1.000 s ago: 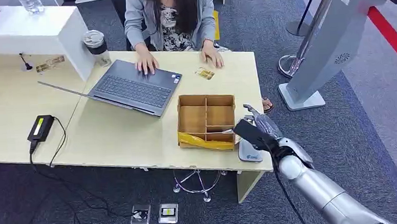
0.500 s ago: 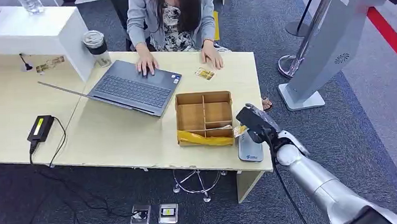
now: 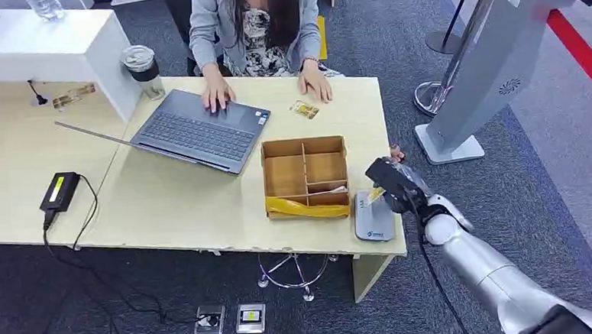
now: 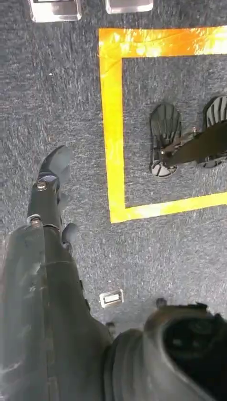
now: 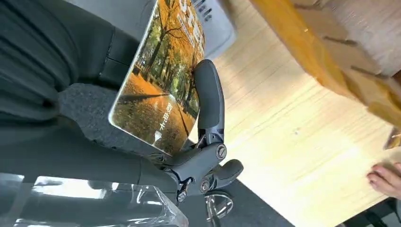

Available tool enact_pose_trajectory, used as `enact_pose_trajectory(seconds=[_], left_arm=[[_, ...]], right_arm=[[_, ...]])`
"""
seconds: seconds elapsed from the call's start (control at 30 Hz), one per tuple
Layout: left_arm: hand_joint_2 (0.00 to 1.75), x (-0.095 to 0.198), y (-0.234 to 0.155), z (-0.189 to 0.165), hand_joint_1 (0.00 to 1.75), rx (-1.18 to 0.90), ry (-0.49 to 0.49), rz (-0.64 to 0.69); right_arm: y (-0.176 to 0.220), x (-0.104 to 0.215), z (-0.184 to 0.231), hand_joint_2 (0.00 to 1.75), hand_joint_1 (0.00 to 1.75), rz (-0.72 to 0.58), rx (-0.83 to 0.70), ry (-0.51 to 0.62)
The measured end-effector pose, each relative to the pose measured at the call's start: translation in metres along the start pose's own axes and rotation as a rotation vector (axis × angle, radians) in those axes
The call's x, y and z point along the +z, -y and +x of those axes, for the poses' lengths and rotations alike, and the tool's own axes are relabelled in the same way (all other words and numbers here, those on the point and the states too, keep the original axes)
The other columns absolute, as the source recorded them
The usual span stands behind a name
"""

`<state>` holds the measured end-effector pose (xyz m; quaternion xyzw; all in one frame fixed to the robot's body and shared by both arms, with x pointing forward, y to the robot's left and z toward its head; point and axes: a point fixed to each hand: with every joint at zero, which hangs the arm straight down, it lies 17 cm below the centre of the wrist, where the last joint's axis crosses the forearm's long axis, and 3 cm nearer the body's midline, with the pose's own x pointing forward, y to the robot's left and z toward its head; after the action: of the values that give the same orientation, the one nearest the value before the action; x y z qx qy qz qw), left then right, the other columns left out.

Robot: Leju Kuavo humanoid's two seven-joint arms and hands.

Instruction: Pass the card to the sensor for recognition and then transmit it.

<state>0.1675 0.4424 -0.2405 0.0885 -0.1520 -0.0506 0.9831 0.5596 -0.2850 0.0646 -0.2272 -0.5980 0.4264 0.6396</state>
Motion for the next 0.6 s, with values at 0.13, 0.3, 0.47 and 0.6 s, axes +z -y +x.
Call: enact_pose_trajectory(seconds=[0.13,0.3,0.47,0.6], left_arm=[[0.0,0.0,-0.002,-0.001,0.0,0.003,0.004,0.003],[0.0,0.001,-0.003,-0.005,0.0,0.002,0.001,0.005],[0.0,0.001,-0.004,-0.006,0.0,0.006,0.0,0.006],[0.0,0.001,-0.004,-0.008,0.0,0.012,-0.003,0.006]], right_arm=[[-0.005,0.007,-0.012,1.75,1.75,0.006,0.007,-0.021],[-0.025,0.02,-0.017,1.75,1.75,0.031,0.01,-0.038],[-0.032,0.027,-0.016,1.75,1.75,0.042,0.005,-0.035],[-0.034,0.029,-0.014,1.75,1.75,0.043,0.004,-0.026]])
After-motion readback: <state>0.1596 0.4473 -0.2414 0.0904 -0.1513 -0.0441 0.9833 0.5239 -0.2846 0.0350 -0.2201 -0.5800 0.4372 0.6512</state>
